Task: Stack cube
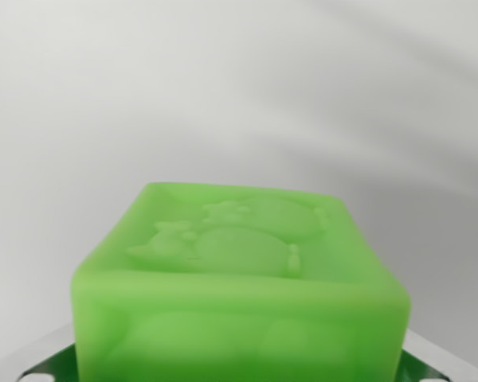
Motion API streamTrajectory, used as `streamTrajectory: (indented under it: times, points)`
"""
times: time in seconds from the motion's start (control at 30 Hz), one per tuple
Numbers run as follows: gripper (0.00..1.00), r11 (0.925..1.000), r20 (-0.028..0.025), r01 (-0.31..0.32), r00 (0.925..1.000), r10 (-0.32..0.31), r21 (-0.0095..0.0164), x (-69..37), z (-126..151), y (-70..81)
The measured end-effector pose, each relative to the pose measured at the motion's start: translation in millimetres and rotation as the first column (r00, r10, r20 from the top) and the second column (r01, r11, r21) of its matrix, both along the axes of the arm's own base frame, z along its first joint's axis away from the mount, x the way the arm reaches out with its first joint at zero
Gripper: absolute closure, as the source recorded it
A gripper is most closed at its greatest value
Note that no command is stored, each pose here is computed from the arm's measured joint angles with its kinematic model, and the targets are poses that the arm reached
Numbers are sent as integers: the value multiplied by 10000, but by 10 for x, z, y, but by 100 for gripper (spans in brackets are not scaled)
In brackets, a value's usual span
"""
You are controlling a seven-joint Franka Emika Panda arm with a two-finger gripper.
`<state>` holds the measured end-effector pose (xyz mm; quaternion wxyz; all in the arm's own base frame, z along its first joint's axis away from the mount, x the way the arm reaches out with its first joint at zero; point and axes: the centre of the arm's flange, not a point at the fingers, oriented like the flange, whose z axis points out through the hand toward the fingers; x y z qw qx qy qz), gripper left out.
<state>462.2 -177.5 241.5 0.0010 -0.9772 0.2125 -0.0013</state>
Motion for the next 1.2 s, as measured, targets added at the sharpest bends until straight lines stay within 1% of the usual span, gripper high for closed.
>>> streamTrajectory:
  times: [0.07, 0.17, 0.27, 0.5, 0.57, 0.63, 0.83, 0.97, 1.07, 1.2]
  points:
    - [100, 9999, 12, -168, 9999, 168, -3, -34, 26, 1]
    - [100, 9990, 8, -436, 9990, 436, 1, -88, 57, 7]
    - [100, 9979, 11, -655, 9979, 655, -1, -131, 86, 13]
    - [100, 9916, 4, -1293, 9916, 1293, -7, -260, 167, 23]
    - [100, 9893, 10, -1459, 9893, 1459, -10, -291, 190, 25]
    - [100, 9875, 8, -1579, 9875, 1579, -8, -316, 204, 27]
    - [100, 9784, 2, -2067, 9784, 2067, -2, -419, 265, 35]
    - [100, 9712, 12, -2382, 9712, 2382, -11, -483, 310, 38]
    - [100, 9659, 9, -2589, 9659, 2589, -11, -526, 335, 42]
    - [100, 9564, 3, -2920, 9564, 2920, -8, -597, 379, 48]
